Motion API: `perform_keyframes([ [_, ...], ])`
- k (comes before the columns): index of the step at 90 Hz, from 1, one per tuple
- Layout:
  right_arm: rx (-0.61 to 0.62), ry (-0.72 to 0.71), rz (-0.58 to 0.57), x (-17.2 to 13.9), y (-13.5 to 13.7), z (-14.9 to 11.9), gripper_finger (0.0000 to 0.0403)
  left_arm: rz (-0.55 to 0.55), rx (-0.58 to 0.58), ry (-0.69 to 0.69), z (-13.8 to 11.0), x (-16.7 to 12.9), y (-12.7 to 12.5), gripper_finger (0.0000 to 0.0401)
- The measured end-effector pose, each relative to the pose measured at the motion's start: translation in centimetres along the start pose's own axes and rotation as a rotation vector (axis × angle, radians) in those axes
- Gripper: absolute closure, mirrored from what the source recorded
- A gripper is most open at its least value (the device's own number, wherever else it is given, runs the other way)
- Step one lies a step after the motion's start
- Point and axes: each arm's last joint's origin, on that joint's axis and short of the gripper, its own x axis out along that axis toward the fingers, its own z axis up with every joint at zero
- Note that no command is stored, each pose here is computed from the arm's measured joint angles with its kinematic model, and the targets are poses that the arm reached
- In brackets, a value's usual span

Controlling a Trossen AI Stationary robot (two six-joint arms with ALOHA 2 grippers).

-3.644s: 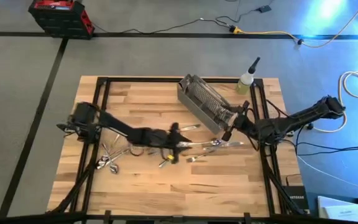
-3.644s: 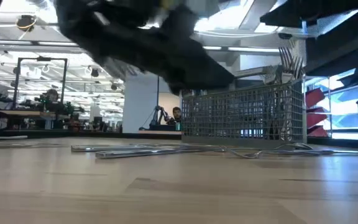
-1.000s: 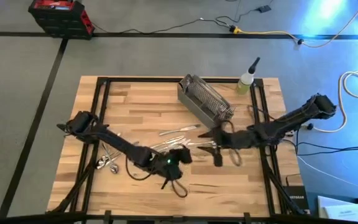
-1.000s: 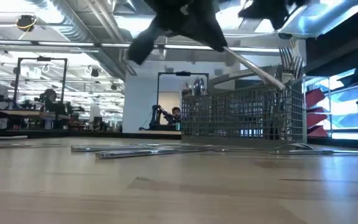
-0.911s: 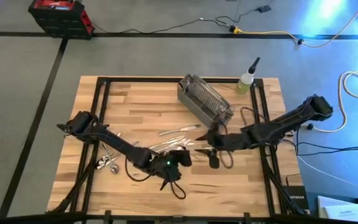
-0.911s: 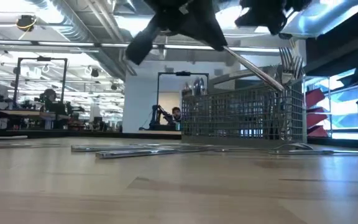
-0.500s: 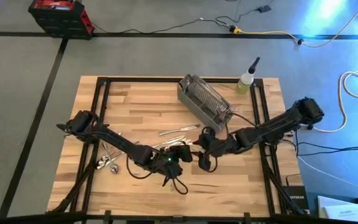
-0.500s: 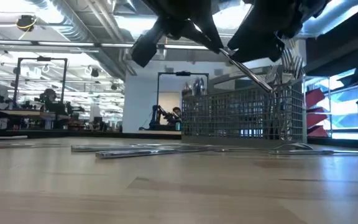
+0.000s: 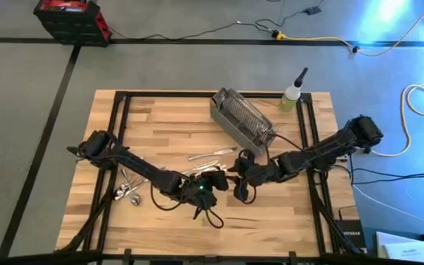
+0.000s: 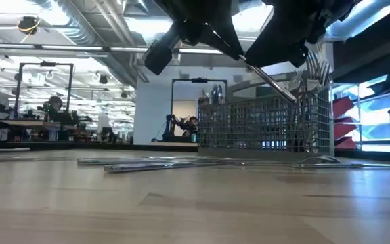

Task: Sort silverware
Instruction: Put the silver fork into the gray silverware organizer

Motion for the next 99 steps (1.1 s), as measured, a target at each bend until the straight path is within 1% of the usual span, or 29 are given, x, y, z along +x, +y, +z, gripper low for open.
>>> perform_keyframes([
  [19, -0.017, 0.014, 0.016, 0.2, 0.1, -0.1, 0.0307, 0.0, -0.007, 0.0, 0.0, 0.0, 0.0, 0.0401],
  [38, -0.051, 0.059, 0.035, 1.9, 0.2, -0.9, 0.0309, -0.002, -0.011, 0.003, -0.1, 0.1, 0.0, 0.0401],
  [45, -0.054, 0.062, 0.033, 1.9, 0.2, -0.9, 0.0317, -0.002, -0.028, 0.004, -0.1, 0.2, 0.0, 0.0401],
  [60, -0.061, 0.051, 0.034, 1.9, 0.2, -0.8, 0.0341, -0.01, -0.018, 0.005, -0.1, 0.3, -0.4, 0.0401],
  [84, -0.073, 0.039, 0.026, 1.8, 0.3, -0.3, 0.0347, -0.014, -0.013, 0.005, -0.1, 0.3, -0.6, 0.0401],
  [91, -0.073, 0.046, 0.019, 1.9, 0.1, -0.3, 0.0359, -0.016, -0.012, 0.005, -0.1, 0.3, -0.7, 0.0401],
  [99, -0.091, 0.046, 0.019, 1.9, 0.1, -0.3, 0.039, -0.016, -0.011, 0.005, 0.0, 0.3, -0.7, 0.0401],
])
